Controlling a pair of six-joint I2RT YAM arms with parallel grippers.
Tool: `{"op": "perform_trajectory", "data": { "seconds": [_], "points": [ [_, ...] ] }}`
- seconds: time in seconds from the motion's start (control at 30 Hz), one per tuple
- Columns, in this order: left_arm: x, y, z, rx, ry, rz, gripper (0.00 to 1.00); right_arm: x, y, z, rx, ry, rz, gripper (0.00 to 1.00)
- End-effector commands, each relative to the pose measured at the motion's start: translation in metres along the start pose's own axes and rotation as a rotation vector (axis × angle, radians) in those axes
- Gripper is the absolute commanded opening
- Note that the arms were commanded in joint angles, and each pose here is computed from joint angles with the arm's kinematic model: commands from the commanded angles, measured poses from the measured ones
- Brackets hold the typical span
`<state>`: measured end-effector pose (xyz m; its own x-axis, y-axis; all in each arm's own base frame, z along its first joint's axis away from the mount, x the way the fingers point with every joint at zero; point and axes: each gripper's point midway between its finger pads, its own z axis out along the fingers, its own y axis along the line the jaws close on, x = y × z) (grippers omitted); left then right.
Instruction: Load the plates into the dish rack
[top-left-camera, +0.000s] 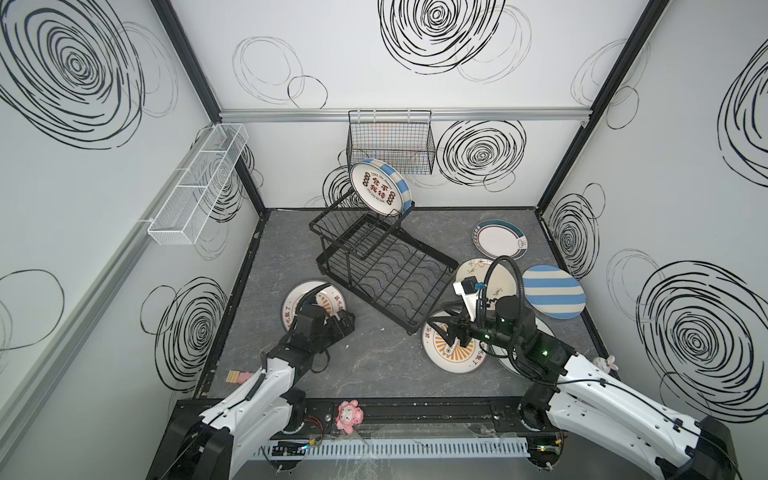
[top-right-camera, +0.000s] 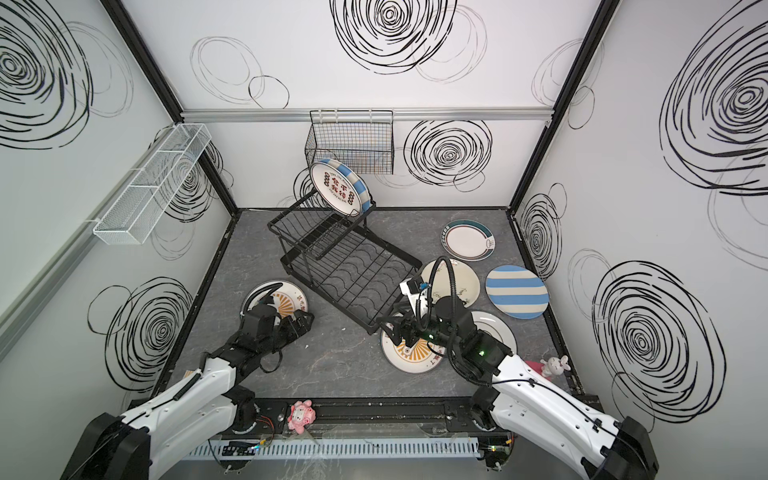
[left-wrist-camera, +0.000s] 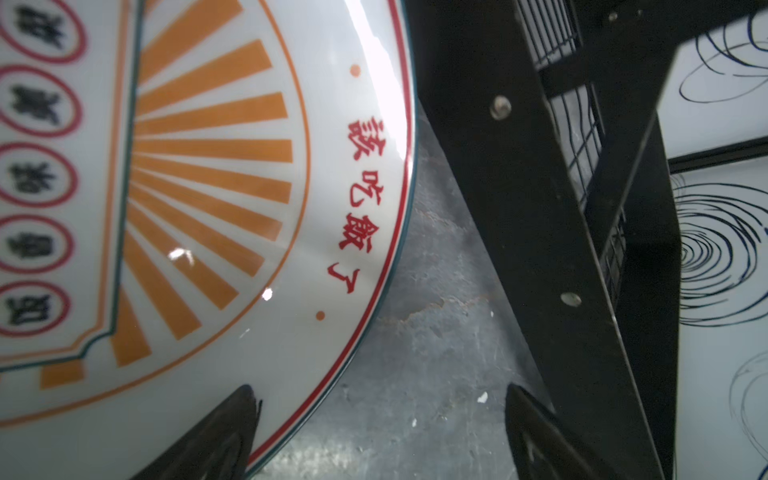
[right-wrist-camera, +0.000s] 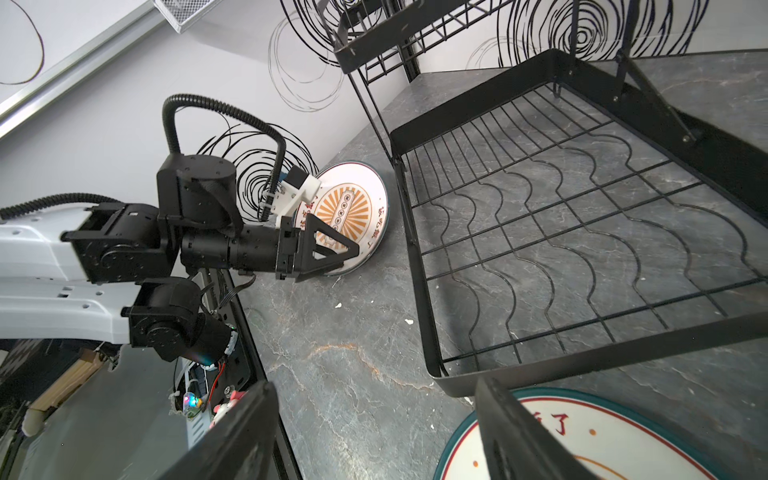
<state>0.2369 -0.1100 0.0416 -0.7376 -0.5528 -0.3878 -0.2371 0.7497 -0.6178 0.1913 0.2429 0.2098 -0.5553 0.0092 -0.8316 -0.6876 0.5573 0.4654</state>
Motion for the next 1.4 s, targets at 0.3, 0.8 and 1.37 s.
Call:
{"op": "perform_trajectory", "data": {
  "seconds": [0.3, 0.8, 1.37],
  "points": [
    [0.061, -0.014, -0.017, -0.127, 0.139, 0.077, 0.96, -0.002, -0.004, 0.019, -0.013, 0.108, 0.104, 0.79],
    [-0.097, -0.011, -0.050, -0.254, -0.246, 0.162, 0.96, 0.041, 0.052, 0.079, -0.148, 0.243, 0.203, 0.77],
    [-0.128, 0.034, -0.013, -0.235, -0.242, 0.062, 0.96, 0.057, 0.082, 0.153, -0.206, 0.228, 0.507, 0.73]
  ]
}}
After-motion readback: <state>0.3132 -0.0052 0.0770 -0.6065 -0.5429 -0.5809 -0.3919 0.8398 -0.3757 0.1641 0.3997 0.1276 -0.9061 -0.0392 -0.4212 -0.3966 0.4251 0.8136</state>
